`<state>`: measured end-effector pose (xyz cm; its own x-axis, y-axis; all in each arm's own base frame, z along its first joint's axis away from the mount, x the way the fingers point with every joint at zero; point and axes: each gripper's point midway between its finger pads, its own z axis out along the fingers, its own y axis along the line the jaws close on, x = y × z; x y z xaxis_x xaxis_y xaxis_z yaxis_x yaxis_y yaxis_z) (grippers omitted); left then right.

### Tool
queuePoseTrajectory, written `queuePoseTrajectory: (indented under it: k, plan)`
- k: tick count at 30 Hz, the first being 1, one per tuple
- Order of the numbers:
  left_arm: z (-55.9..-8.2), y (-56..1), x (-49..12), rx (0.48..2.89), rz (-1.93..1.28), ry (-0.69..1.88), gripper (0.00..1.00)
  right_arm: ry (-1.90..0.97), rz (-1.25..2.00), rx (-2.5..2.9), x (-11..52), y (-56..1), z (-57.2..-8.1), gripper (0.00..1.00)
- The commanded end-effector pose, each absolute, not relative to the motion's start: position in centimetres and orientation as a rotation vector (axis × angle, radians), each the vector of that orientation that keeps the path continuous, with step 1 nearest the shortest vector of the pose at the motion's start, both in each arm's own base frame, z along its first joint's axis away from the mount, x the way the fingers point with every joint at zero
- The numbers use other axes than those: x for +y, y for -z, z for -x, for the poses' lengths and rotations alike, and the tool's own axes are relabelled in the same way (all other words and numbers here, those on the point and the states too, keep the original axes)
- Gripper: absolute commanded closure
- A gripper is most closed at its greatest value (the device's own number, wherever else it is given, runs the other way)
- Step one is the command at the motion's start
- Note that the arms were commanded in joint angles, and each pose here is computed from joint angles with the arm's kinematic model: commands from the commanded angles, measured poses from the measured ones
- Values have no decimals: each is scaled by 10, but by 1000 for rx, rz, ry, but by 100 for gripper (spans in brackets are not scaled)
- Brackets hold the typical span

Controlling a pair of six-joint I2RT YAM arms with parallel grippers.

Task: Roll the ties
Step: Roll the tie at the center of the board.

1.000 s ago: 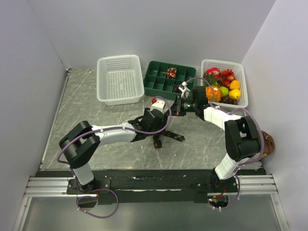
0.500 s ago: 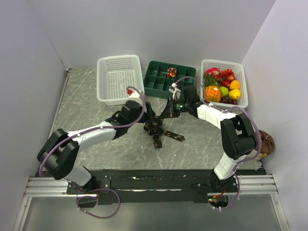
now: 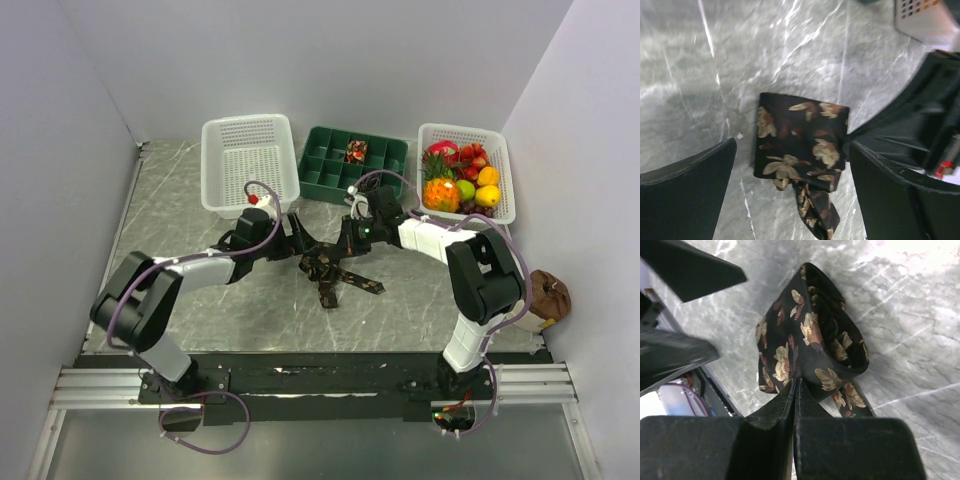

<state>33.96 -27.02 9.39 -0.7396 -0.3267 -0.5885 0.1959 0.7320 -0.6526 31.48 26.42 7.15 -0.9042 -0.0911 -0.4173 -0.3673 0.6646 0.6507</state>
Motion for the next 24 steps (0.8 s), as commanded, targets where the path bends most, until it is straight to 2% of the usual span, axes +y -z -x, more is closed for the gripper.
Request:
queuePoseTrajectory:
  k: [1, 10, 24]
  plan:
    - [-341, -91, -283, 2208, 142, 1109, 1, -1002, 380, 2564, 262, -61, -315, 98]
    - [-338, -56, -296, 2253, 183, 1220, 3, -900, 332, 2647, 249, -43, -305, 98]
    - [-322, -57, -321, 2219, 142, 1332, 23, -881, 283, 2718, 242, -23, -282, 99]
